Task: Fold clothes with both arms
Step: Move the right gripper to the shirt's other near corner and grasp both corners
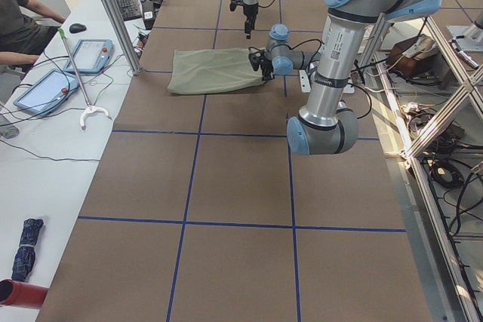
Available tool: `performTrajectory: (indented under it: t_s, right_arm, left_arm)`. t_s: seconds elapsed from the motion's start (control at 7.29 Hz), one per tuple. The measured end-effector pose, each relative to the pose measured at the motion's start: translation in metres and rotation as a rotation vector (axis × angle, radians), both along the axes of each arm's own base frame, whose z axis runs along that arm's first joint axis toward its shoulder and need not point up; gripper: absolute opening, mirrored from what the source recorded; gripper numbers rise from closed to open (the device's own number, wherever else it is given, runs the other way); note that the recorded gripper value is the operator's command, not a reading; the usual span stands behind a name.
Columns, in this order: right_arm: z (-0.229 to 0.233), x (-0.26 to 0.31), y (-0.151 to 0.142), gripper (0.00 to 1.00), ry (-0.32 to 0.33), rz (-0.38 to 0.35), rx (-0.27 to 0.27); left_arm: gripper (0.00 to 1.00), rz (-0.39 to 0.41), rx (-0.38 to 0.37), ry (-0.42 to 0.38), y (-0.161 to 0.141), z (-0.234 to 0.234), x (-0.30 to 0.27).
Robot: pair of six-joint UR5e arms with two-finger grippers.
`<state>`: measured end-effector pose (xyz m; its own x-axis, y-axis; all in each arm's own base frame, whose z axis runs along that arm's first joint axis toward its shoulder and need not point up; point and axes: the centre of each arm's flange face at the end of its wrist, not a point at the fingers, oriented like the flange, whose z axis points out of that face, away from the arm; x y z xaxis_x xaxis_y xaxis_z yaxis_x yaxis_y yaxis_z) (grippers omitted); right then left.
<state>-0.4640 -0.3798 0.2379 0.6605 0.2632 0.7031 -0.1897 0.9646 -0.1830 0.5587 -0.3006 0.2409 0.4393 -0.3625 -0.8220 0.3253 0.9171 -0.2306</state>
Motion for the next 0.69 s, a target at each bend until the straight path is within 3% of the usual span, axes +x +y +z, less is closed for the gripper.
performTrajectory:
  t_s: [0.41,0.69]
  right_arm:
    - [0.030,-0.032,0.056,1.00,-0.025,0.171,-0.105]
    - [0.040,-0.045,0.066,1.00,-0.018,0.184,-0.132]
  left_arm:
    - [0.00,0.029,0.007,0.005,0.002,0.000,0.001]
    - [0.00,0.032,0.013,0.006,0.002,0.000,0.001]
